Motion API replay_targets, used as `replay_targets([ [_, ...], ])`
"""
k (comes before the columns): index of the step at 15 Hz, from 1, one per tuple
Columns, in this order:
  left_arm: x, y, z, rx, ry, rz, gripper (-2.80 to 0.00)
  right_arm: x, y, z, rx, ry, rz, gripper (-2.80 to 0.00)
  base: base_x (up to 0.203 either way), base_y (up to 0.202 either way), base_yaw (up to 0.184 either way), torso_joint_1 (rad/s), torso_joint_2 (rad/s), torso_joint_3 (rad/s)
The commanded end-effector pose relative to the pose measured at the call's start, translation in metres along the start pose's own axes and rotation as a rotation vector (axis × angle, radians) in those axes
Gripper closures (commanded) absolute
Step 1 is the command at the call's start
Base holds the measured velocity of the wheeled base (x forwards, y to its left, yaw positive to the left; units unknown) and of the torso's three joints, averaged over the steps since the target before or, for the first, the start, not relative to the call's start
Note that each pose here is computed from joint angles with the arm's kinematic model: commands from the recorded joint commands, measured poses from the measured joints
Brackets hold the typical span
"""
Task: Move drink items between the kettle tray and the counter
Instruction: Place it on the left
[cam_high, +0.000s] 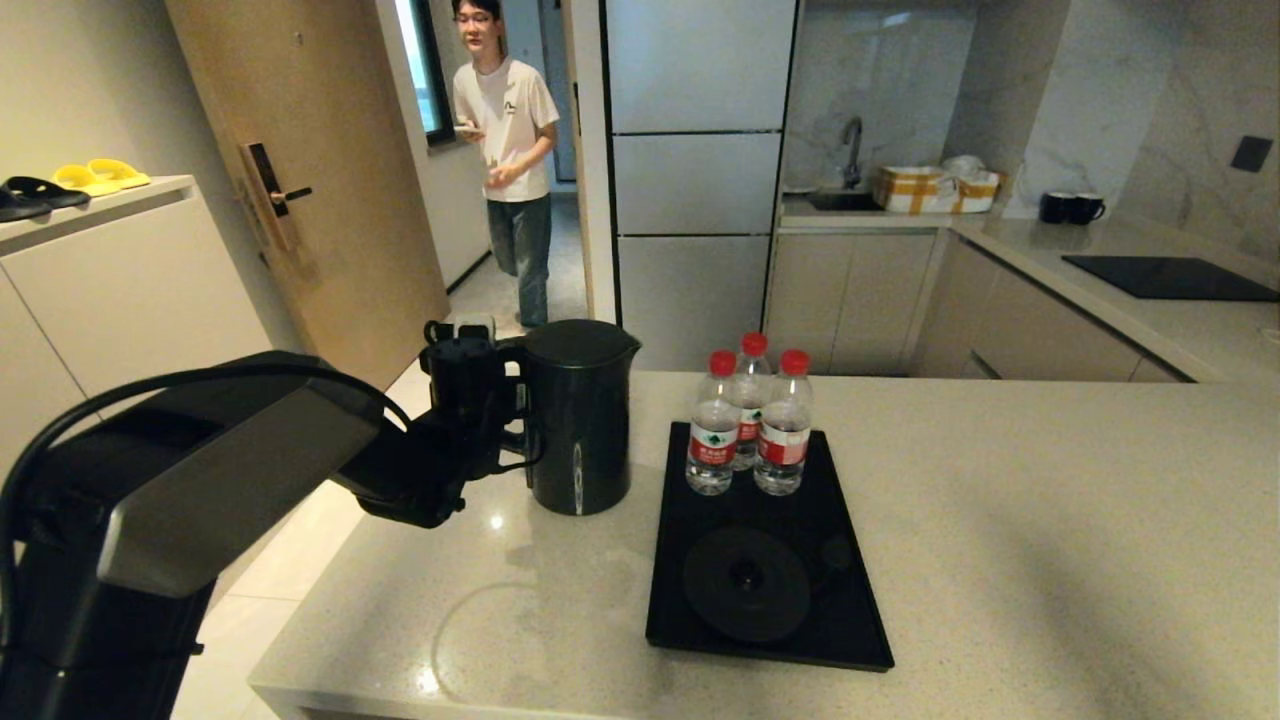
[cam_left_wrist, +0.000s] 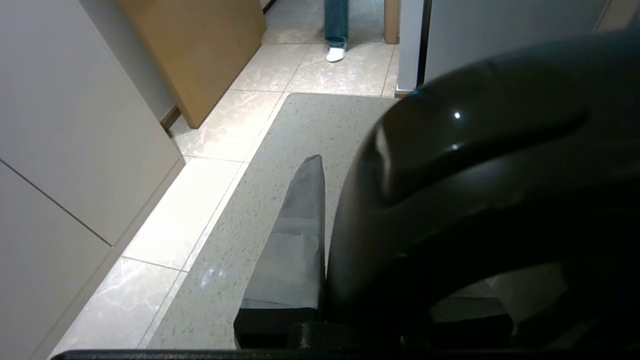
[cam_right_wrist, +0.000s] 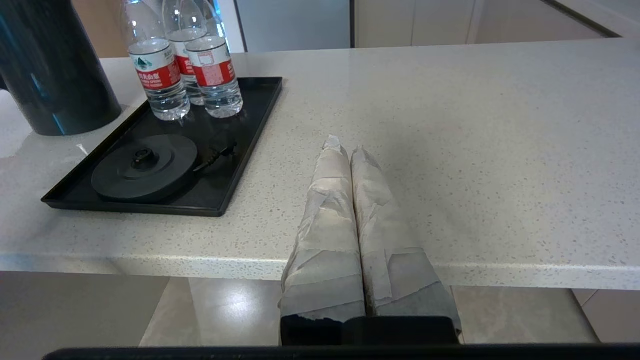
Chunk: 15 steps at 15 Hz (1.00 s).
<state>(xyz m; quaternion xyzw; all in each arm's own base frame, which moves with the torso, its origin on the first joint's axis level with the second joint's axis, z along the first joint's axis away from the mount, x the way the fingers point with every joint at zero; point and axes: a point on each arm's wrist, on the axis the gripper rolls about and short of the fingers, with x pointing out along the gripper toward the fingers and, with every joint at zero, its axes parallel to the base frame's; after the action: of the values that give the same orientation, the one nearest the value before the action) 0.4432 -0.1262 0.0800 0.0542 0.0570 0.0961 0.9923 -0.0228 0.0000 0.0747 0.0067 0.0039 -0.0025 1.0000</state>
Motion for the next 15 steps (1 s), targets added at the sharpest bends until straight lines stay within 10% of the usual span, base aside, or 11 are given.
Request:
replay_targets([
  [1, 0.000, 0.001, -0.016, 0.021, 0.032, 0.007, 0.00, 0.000, 0.000, 0.000, 0.000, 0.001, 0.000, 0.00, 0.000, 0.000, 0.000, 0.000, 0.00, 0.000],
  [15, -0.014, 0.008, -0.031, 0.037, 0.062, 0.011, 0.00, 0.000, 0.000, 0.000, 0.000, 0.001, 0.000, 0.00, 0.000, 0.000, 0.000, 0.000, 0.00, 0.000],
])
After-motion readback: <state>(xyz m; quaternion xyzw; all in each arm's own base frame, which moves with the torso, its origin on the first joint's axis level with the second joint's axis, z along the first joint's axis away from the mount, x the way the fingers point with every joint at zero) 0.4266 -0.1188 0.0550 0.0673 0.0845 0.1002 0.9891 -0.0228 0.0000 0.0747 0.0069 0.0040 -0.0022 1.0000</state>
